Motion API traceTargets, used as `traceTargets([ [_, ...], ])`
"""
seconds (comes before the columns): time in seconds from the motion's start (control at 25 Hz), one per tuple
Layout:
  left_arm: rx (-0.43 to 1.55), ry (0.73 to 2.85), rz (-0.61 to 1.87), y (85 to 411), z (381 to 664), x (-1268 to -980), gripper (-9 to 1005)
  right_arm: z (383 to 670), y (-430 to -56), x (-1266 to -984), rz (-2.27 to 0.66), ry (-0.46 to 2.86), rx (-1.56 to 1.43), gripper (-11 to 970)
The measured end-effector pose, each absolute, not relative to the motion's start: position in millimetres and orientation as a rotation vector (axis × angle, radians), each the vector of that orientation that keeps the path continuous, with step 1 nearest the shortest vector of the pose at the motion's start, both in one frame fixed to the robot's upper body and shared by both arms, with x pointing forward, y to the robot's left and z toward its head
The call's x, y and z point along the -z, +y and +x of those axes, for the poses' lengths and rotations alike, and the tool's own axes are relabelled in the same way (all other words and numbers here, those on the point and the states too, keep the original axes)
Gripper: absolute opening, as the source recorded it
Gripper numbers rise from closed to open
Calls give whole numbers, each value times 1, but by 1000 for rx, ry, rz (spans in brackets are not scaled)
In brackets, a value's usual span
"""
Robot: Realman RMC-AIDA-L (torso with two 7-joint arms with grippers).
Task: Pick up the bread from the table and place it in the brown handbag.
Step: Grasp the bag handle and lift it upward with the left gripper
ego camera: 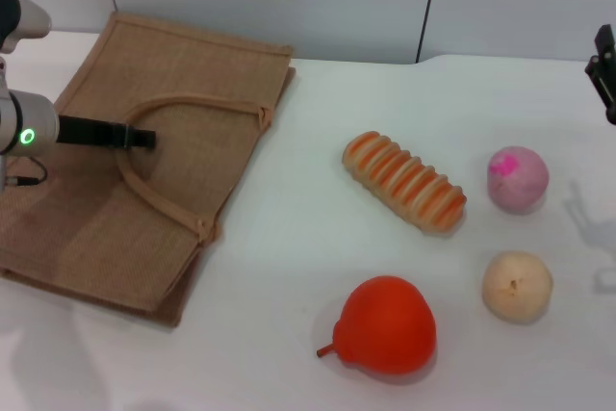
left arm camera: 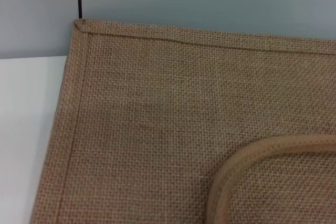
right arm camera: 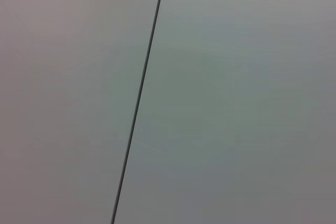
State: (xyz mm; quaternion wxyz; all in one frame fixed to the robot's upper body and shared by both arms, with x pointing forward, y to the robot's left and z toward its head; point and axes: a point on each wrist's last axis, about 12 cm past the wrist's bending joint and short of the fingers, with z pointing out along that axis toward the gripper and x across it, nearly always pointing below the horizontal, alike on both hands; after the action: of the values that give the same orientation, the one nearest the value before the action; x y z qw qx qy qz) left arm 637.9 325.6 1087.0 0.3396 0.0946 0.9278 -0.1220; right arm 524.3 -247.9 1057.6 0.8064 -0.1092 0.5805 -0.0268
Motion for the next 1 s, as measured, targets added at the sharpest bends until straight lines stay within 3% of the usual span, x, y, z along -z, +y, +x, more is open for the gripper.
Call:
traceTargets([
  [0.24, 303, 2430, 255, 326, 637, -1086, 601, 524, -248, -1057, -235, 1243, 58, 884],
  [0.48, 305, 2442, 240, 326, 636, -1085, 466, 524, -249, -1057, -234, 1244, 60, 885],
  [1.0, 301, 2408, 130, 338, 635, -1090, 324, 522, -251, -1056, -232, 1249, 66, 876],
])
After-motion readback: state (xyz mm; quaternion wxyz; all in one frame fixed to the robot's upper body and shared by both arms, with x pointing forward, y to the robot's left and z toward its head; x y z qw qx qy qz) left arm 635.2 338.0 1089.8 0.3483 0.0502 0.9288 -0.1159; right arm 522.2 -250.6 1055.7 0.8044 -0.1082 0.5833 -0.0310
